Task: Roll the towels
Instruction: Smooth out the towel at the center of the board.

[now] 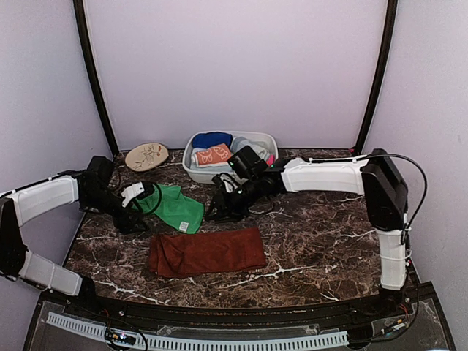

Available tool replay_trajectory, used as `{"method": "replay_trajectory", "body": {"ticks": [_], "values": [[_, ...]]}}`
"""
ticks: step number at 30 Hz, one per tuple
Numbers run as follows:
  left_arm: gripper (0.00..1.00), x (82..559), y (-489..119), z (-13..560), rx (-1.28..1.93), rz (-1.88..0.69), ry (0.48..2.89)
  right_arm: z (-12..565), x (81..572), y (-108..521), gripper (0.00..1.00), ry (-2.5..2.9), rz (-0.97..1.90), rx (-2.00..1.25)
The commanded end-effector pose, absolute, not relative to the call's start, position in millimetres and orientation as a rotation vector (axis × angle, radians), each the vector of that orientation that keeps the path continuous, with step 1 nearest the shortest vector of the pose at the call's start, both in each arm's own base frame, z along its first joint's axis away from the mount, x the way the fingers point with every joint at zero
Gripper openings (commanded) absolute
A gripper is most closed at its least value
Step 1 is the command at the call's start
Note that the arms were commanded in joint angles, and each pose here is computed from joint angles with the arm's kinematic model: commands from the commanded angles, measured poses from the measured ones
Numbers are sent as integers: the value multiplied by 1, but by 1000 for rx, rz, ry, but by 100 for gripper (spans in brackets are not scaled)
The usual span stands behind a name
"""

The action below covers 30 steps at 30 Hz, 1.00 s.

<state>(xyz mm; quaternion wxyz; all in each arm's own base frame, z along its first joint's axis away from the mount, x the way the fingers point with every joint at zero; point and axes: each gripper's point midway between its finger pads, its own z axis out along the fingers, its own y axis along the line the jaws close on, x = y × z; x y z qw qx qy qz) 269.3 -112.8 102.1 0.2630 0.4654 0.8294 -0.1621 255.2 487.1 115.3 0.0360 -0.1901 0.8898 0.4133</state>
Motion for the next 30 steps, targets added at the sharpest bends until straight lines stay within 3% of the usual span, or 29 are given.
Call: {"method": "replay_trajectory", "body": {"ticks": [1, 7, 14, 20, 30], "values": [[79, 264, -167, 119, 1394, -543, 2106, 86, 255, 438, 34, 2784, 1082, -570], [72, 255, -223, 101, 1617, -607, 2055, 32, 247, 407, 21, 2893, 950, -526], [54, 238, -250, 64, 1772, -600, 2062, -4, 246, 383, 13, 2960, 862, -454], [49, 230, -230, 44, 1838, -446, 2077, -16, 235, 355, 7, 3000, 773, -413], [48, 217, -168, 41, 1937, -54, 2032, -35, 197, 295, 3, 3082, 649, -314]]}}
